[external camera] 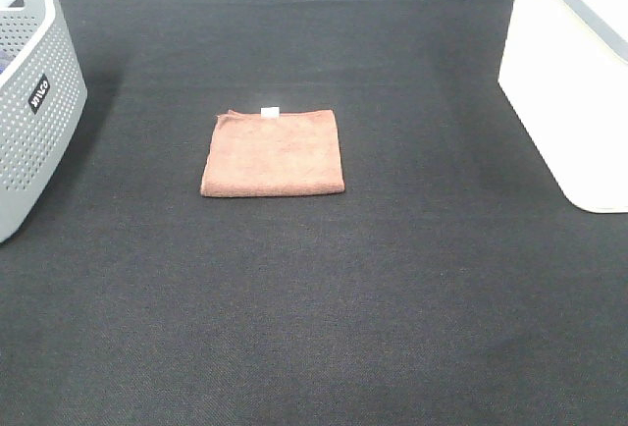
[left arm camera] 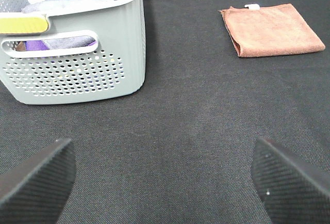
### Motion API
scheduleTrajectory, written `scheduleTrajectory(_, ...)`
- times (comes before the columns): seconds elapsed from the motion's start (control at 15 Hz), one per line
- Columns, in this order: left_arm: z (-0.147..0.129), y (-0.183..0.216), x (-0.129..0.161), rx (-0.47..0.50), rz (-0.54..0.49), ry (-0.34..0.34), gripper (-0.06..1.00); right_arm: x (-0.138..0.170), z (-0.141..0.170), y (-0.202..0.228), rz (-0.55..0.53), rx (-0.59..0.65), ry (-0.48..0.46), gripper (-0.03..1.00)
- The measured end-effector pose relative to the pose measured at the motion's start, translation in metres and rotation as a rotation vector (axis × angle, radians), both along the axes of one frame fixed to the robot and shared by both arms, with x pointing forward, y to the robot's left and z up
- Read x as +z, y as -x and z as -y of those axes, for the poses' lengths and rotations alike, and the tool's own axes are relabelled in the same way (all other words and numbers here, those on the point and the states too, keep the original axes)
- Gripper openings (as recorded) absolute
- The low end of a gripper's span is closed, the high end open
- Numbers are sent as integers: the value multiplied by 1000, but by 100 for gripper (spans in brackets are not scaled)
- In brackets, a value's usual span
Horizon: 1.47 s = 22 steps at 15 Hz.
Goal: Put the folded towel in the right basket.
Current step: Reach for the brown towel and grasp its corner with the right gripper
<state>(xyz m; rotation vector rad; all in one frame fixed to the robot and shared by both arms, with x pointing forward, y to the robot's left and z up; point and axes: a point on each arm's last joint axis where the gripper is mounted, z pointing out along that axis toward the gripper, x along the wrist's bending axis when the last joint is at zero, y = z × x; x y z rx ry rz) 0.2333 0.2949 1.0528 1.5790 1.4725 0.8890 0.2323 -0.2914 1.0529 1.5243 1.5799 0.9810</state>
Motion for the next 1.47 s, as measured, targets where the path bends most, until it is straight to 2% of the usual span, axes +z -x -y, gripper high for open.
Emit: scheduleTrajectory(1.47, 0, 0, 0, 0, 0, 0, 87, 0, 0, 0, 0, 0, 0, 74)
